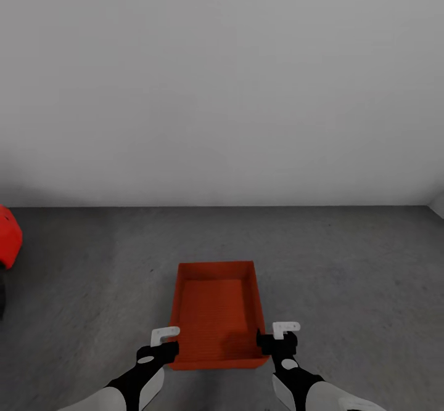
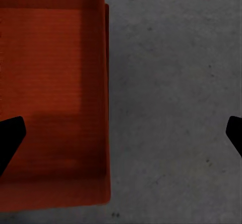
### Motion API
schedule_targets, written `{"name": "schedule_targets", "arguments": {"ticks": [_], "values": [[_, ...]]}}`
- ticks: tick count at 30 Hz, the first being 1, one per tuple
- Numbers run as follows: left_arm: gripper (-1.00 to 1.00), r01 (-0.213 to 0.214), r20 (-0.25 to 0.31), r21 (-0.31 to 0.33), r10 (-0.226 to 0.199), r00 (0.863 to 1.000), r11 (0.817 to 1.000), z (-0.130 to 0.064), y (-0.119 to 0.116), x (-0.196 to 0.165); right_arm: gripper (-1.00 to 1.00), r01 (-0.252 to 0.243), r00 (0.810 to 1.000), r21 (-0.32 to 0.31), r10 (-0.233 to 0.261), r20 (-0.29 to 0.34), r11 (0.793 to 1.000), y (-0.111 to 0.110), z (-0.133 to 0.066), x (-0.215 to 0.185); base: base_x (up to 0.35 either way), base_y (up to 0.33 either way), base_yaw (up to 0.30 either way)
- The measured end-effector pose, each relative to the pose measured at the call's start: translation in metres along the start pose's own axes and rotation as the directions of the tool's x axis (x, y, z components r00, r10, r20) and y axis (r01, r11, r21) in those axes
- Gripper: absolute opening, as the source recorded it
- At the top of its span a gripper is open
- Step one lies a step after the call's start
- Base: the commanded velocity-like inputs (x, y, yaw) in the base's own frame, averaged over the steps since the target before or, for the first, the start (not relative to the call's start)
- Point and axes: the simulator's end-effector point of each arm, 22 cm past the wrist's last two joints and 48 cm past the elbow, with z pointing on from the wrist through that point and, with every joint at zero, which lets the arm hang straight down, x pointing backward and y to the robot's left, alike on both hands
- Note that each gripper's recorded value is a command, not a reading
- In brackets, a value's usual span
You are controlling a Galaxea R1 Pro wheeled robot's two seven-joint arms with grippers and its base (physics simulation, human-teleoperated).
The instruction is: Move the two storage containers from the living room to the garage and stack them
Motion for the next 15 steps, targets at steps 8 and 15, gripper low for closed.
{"name": "schedule_targets", "arguments": {"ticks": [8,15], "values": [[1.00,0.000,-0.001,0.000,0.000,1.000,1.000,-0.011,0.001,-0.004,1.00,0.001,1.000,-0.001,-0.001,0.000,1.000,-0.001,-0.009,-0.007,0.000,0.000,0.000],[1.00,0.001,-0.001,0.000,-0.001,1.000,1.000,-0.019,0.001,-0.008,1.00,0.001,1.000,-0.001,-0.001,0.000,1.000,-0.001,-0.017,-0.012,0.000,0.000,0.000]]}}
